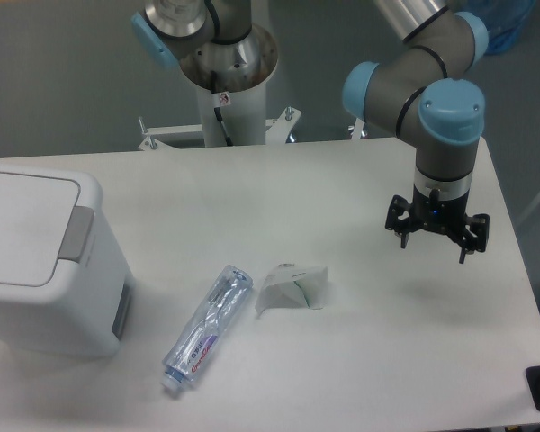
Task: Open the trash can
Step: 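Move the open gripper across the table toward the white trash can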
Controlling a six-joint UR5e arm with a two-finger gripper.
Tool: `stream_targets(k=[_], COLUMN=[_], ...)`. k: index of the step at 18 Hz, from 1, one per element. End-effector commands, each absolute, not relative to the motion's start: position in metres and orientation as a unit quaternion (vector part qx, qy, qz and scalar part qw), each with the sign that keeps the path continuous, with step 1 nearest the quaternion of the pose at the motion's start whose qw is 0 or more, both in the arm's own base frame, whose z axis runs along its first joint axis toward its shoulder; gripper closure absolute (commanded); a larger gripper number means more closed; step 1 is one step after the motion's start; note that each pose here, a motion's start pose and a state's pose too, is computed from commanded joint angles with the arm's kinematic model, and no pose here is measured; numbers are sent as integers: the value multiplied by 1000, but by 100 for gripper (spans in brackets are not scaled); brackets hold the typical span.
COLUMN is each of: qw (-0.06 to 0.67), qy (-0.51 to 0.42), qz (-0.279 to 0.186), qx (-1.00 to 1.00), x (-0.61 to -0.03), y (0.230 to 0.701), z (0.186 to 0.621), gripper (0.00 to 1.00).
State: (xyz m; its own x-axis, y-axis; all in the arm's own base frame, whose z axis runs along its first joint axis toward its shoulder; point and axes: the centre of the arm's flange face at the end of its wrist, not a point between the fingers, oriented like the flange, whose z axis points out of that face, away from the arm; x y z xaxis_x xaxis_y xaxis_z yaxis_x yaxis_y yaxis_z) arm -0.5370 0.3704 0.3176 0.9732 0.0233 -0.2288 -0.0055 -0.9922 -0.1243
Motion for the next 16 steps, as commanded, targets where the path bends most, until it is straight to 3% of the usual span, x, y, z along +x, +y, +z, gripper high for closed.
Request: stream_targets(k=[9,13,16], qw=[91,122,167], qy=[-5,-95,-131], qz=[118,87,70], qx=[-989,-984,-975], x=[-518,-500,-488], y=[381,397,404], z=[342,334,356], gripper=[0,0,0])
